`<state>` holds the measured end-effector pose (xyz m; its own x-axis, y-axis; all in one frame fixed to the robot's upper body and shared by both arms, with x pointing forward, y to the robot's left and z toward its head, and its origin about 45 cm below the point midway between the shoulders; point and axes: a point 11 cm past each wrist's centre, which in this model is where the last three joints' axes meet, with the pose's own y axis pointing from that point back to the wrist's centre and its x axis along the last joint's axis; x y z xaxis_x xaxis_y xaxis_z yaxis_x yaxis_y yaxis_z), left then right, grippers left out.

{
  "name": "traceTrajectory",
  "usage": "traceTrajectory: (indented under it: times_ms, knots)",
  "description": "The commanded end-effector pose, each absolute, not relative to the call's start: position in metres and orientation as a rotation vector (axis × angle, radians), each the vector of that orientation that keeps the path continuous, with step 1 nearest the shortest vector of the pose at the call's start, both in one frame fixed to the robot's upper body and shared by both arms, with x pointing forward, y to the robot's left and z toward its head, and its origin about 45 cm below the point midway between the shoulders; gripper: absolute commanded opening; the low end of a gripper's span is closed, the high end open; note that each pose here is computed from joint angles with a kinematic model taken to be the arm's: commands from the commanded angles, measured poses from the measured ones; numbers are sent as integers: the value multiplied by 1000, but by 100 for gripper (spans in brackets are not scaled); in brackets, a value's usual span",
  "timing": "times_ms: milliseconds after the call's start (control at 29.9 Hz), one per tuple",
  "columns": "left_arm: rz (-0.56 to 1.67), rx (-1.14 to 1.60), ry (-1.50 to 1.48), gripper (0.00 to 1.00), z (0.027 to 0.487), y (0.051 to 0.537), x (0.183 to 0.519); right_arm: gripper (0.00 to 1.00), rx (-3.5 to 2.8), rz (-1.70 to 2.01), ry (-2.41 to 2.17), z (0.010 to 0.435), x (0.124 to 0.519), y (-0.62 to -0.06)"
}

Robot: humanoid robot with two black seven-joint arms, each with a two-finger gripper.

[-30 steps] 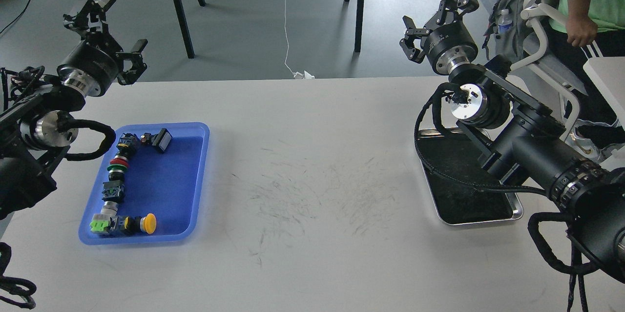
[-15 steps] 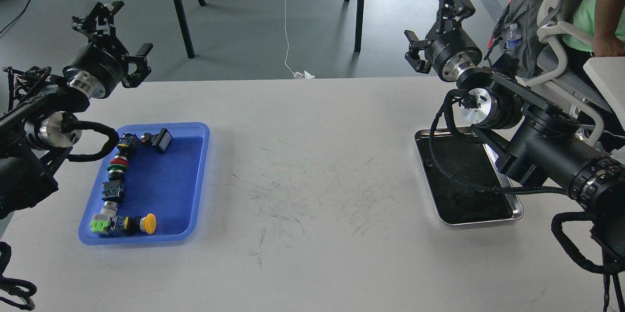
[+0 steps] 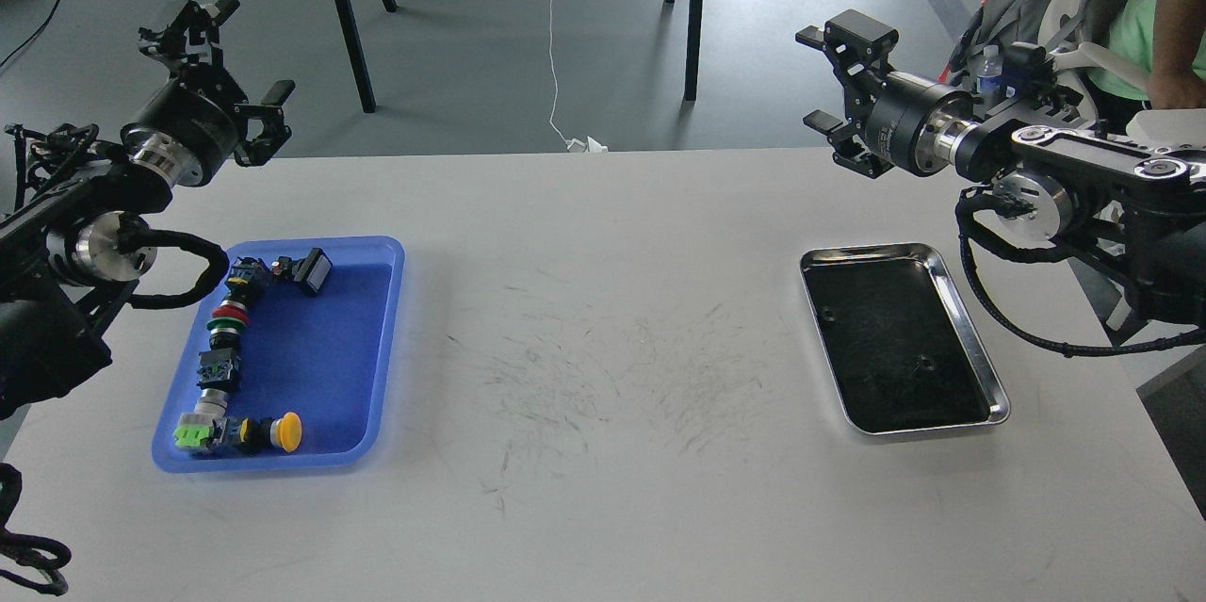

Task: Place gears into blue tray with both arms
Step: 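Swing the right gripper over the silver metal tray and lower it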

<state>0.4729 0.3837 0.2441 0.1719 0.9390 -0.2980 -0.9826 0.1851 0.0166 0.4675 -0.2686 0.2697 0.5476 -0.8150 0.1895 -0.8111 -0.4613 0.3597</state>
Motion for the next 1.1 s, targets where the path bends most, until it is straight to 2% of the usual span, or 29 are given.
traceTrajectory:
  times_ms: [0, 234, 568, 1070]
  knots:
    - [1373, -199, 260, 99, 246, 383, 474, 99, 2330, 55, -1190, 284, 455, -275]
    - [1361, -209, 267, 99, 245, 375, 476, 99, 2217, 184, -919, 273, 435, -278]
    - [1361, -209, 269, 99, 244, 376, 475, 98, 2095, 344, -810, 269, 434, -296]
    - [1370, -206, 266, 99, 244, 379, 475, 96, 1669, 796, -90, 234, 410, -318]
